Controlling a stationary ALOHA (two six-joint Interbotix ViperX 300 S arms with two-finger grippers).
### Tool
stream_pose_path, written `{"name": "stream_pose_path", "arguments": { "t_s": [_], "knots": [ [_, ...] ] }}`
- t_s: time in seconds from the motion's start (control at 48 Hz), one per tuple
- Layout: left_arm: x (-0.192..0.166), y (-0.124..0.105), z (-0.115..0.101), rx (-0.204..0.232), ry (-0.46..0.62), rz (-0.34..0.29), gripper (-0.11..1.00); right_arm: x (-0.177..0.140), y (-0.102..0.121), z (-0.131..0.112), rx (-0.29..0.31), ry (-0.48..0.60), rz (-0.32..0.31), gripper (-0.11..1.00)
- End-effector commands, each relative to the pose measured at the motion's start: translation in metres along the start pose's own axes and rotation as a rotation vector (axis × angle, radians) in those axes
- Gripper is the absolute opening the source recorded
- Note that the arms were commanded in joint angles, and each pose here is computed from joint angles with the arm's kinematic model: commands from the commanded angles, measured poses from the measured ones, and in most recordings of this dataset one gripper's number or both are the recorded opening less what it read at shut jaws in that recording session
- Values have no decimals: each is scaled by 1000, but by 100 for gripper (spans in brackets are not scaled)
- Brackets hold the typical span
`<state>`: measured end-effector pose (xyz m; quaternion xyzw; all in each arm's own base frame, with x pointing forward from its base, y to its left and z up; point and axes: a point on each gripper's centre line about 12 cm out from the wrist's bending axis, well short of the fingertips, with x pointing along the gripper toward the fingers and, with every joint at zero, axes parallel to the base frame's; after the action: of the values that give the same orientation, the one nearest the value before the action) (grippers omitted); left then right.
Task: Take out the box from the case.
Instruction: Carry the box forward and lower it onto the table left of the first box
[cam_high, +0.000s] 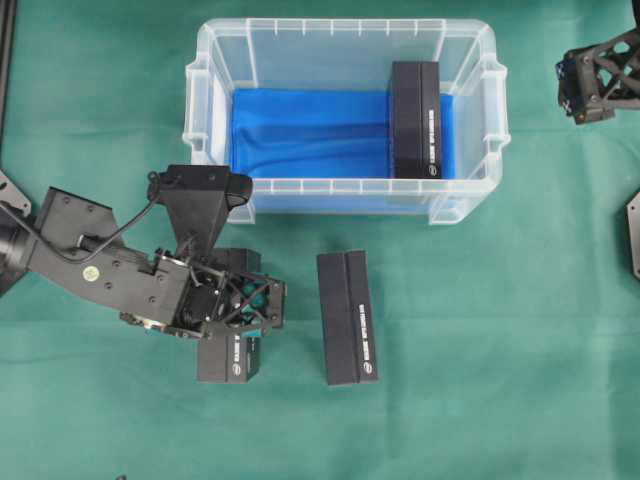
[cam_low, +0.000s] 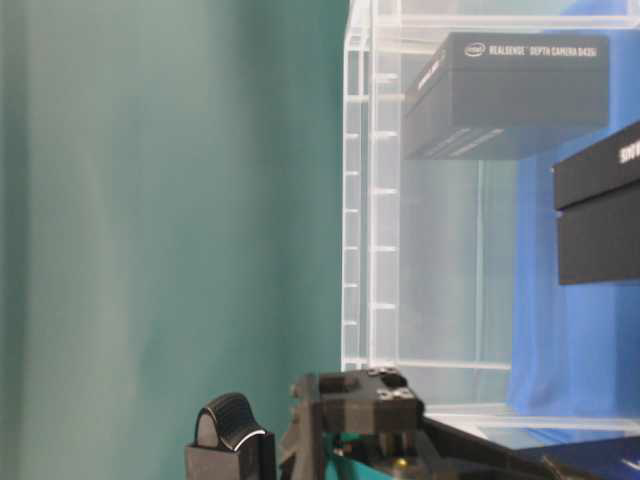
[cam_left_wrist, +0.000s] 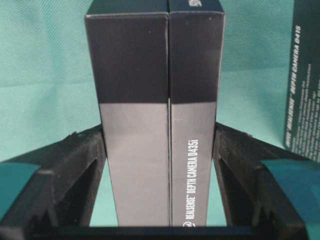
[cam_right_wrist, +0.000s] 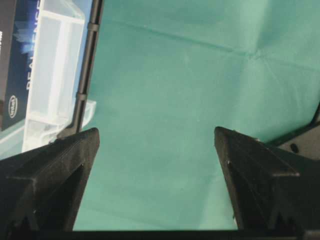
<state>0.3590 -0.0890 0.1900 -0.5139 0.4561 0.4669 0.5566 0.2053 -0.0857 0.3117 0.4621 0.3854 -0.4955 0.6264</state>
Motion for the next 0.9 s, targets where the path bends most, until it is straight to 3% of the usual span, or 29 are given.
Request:
{"name": "stream_pose_path", "arguments": {
  "t_s": [0.0, 0.229, 0.417, 0.626, 0.876],
  "knots": [
    [-11, -6, 1, -2, 9, -38, 60, -3, 1, 1, 1, -9, 13, 91],
    [-16, -13, 0, 57, 16, -77, 60, -3, 1, 1, 1, -8, 14, 91],
    [-17, -10, -2, 42, 36, -46, 61, -3, 1, 1, 1, -9, 13, 91],
    [-21, -10, -2, -10, 43, -32, 99, -3, 1, 1, -2, -10, 15, 91],
    [-22, -12, -1, -13, 44, -38, 99, -4, 1, 2, -4, -14, 16, 91]
  ]
}}
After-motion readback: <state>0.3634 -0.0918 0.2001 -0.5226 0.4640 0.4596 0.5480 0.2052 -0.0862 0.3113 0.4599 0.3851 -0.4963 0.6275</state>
